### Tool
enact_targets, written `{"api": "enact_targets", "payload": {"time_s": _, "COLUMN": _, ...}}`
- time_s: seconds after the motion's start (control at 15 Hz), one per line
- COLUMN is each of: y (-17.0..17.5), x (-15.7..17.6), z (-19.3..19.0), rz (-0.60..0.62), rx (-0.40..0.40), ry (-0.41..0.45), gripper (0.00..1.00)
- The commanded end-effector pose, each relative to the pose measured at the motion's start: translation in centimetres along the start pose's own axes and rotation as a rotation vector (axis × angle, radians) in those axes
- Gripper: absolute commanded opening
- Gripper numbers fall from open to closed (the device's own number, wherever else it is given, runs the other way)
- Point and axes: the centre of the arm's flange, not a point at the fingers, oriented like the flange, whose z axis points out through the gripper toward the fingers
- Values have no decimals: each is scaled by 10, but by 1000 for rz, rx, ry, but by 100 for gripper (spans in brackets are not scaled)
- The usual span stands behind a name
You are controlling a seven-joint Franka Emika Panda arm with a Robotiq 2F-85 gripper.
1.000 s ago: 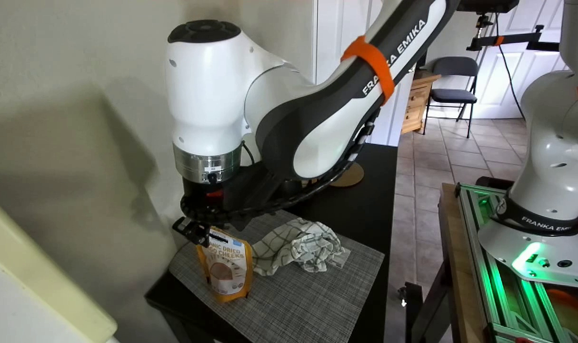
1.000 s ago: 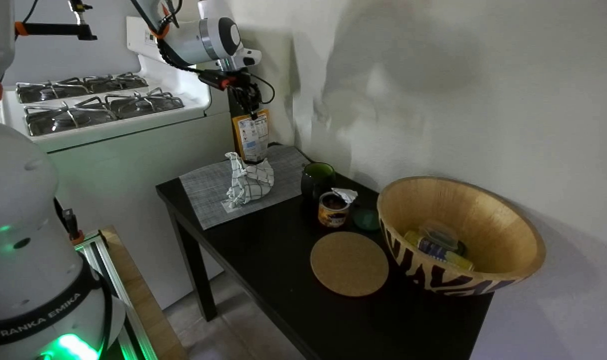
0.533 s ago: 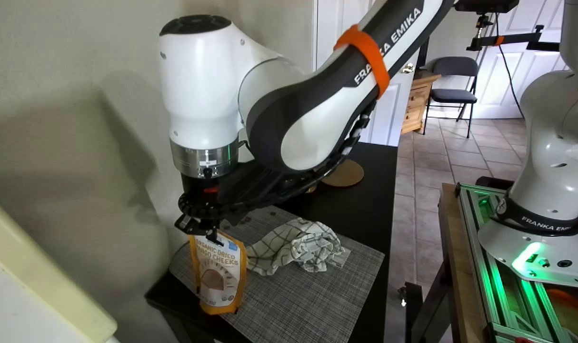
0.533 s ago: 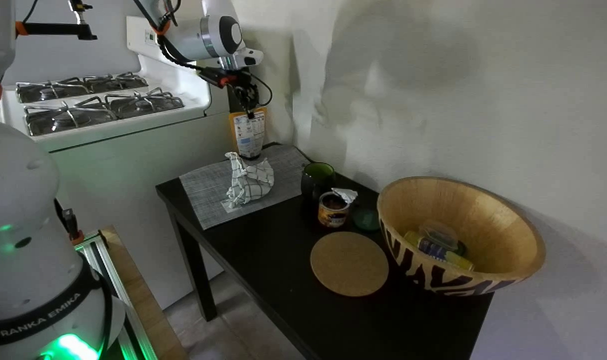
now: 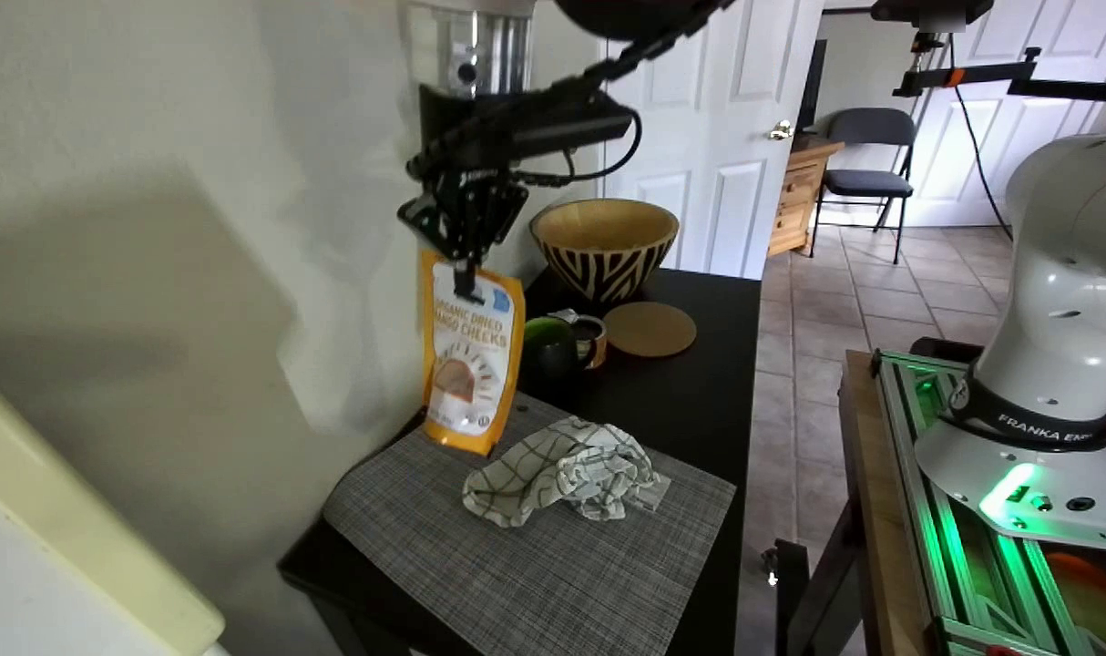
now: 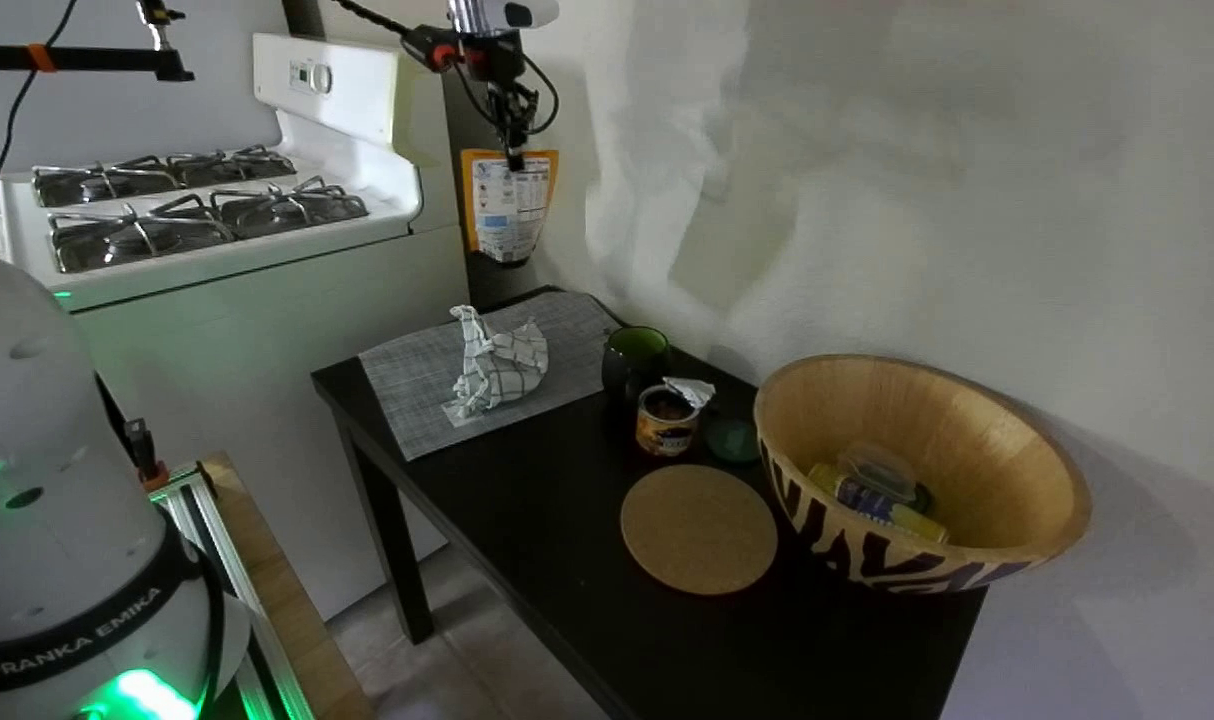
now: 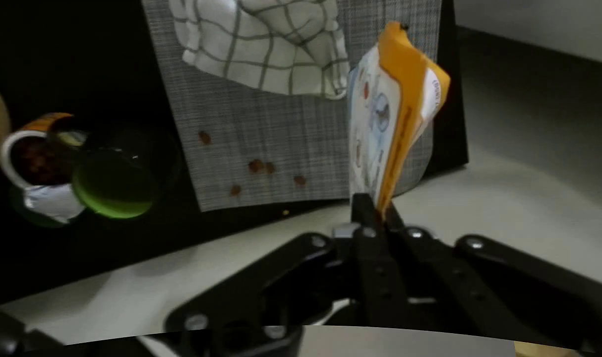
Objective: Put the white and orange packet in the bowl.
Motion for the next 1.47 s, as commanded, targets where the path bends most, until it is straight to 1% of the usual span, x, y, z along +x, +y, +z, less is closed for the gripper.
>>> {"api": "enact_targets", "payload": {"time_s": 0.0, "y": 84, "x": 16, "z": -56, "rz": 197, "rx": -26, "ry": 53, "gripper": 1}}
{"api": "enact_targets", "payload": {"time_s": 0.13, "y": 134, "x": 36, "z": -83, "rz": 307, "rx": -36, "ry": 73, "gripper": 1}}
{"api": "enact_targets", "payload": {"time_s": 0.33, "y": 219, "x": 60, "z": -121, "rz": 475, "rx": -65, "ry": 115, "gripper": 1}}
{"api": "enact_targets", "payload": {"time_s": 0.53, "y": 312, "x": 82, "z": -152, "rz": 655, "rx": -54, "ry": 154, "gripper": 1}}
{"api": "enact_targets", "payload": {"time_s": 0.73, "y": 415, "x": 90, "z": -166, "rz": 843, "rx": -67, "ry": 189, "gripper": 1}}
{"api": "enact_targets", "payload": {"time_s": 0.8, "y": 449, "x": 96, "z": -162, "rz": 906, "rx": -74, "ry": 197, "gripper": 1}}
{"api": "enact_targets", "payload": {"time_s": 0.93, "y": 515, "x": 98, "z": -153, "rz": 1033, "rx": -77, "ry": 219, "gripper": 1}}
{"api": "enact_targets", "payload": {"time_s": 1.0, "y": 534, "x": 101, "z": -147, "rz": 1074, "rx": -57, "ry": 239, "gripper": 1}}
{"api": "enact_targets", "payload": {"time_s": 1.07, "y": 550, "x": 106, "z": -130, "rz": 1107, "rx": -45, "ry": 250, "gripper": 1}}
{"api": "enact_targets", "payload": {"time_s": 1.13, "y": 561, "x": 111, "z": -123, "rz": 1129, "rx": -20, "ry": 266, "gripper": 1}}
{"api": "enact_targets", "payload": {"time_s": 1.2, "y": 564, "x": 121, "z": -102, "rz": 1144, "rx": 9, "ry": 262, "gripper": 1}}
{"api": "enact_targets", "payload": {"time_s": 1.27, "y": 563, "x": 130, "z": -90, "rz": 1146, "rx": 37, "ry": 258, "gripper": 1}}
{"api": "enact_targets", "payload": {"time_s": 1.4, "y": 549, "x": 151, "z": -58, "rz": 1134, "rx": 75, "ry": 240, "gripper": 1}}
